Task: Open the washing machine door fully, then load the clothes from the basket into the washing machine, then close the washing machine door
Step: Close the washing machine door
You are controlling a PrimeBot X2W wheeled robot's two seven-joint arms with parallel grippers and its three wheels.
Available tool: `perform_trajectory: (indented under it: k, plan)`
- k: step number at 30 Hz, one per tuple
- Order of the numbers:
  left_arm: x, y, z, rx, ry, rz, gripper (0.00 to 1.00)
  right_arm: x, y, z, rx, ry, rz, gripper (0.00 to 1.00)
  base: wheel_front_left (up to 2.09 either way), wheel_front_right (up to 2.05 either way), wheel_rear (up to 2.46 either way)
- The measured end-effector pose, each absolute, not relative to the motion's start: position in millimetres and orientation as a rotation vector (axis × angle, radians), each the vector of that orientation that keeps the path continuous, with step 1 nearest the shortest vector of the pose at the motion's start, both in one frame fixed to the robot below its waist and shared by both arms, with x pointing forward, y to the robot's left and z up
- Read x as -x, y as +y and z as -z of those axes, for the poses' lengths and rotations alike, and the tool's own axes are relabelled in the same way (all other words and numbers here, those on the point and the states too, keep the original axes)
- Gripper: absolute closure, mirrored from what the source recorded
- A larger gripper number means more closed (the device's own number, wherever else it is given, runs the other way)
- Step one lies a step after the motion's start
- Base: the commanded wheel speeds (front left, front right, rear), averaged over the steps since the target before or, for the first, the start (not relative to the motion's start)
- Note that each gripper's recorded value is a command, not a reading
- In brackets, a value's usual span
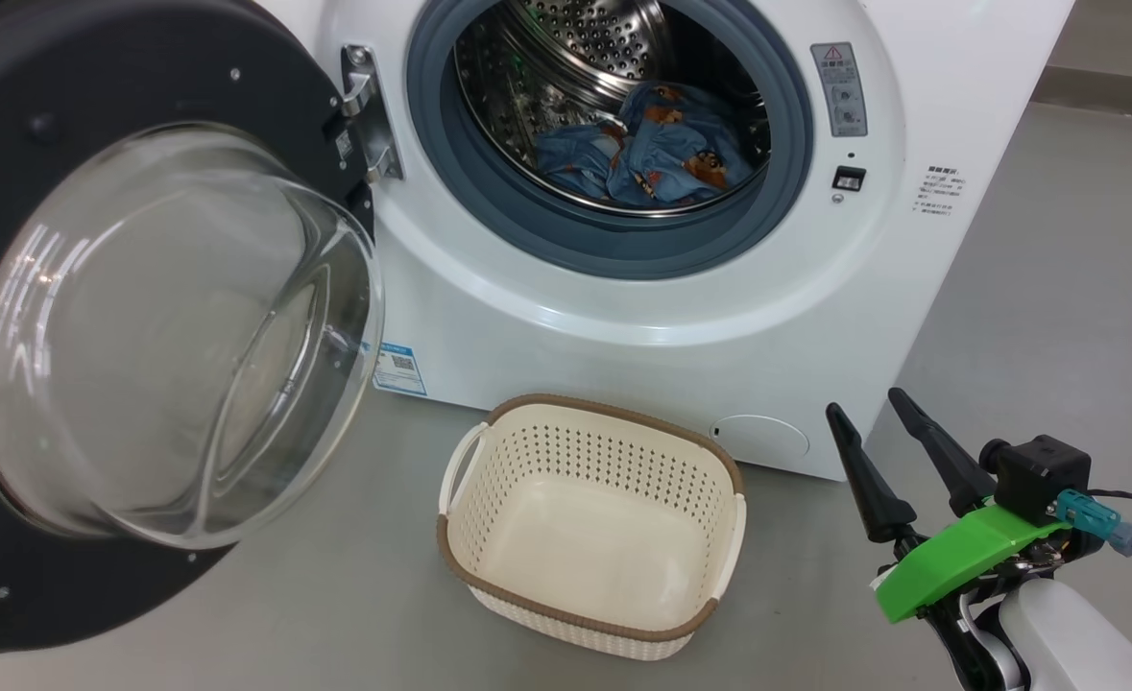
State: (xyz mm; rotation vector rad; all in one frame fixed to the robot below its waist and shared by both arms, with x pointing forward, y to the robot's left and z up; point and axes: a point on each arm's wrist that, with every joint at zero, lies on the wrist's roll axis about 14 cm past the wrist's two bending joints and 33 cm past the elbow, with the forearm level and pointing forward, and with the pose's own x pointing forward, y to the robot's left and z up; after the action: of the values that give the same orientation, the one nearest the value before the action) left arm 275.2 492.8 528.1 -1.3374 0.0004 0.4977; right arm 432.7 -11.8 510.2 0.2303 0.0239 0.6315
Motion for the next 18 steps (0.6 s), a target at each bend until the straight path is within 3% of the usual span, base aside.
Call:
perform_trajectory:
  k: [18]
  plan:
    - [-281.8, 383.7, -509.0, 1.368, 0.325, -0.075, 1.0, -419.2, -16.4, -518.9, -0.251, 0.004, -0.609, 0.0, 0.0, 0.0, 0.0]
